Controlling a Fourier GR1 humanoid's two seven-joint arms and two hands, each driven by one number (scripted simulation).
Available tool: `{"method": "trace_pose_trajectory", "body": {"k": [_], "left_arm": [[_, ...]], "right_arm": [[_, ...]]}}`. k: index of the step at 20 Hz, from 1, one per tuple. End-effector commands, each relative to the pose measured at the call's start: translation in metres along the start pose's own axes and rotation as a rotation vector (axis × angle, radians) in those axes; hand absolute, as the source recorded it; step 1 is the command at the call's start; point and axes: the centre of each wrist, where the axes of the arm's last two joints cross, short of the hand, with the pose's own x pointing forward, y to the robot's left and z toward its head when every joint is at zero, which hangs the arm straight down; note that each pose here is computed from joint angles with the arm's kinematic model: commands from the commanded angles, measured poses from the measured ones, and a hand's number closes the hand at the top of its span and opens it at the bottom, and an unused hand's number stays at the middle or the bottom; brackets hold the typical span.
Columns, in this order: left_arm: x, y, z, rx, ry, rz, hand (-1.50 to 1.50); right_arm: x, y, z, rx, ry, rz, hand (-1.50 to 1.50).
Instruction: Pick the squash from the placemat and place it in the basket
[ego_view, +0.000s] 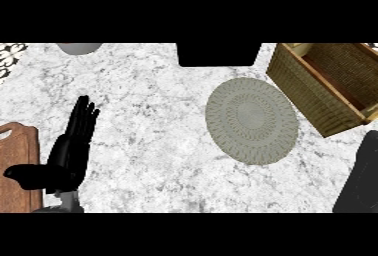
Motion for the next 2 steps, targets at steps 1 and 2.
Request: {"method": "trace_pose_trajectory", "body": {"k": [1, 2], "left_arm": [[-0.005, -0.014, -0.004, 0.012, -0.016, -0.004, 0.00], [-0.013, -0.002, 0.014, -0.002, -0.002, -0.014, 0.00]], "right_arm": [[-0.008, -0.045, 0.000, 0.063, 0.047, -0.061, -1.50], [-0.018, -0.049, -0.002, 0.051, 0.025, -0.074, -1.50]]}}
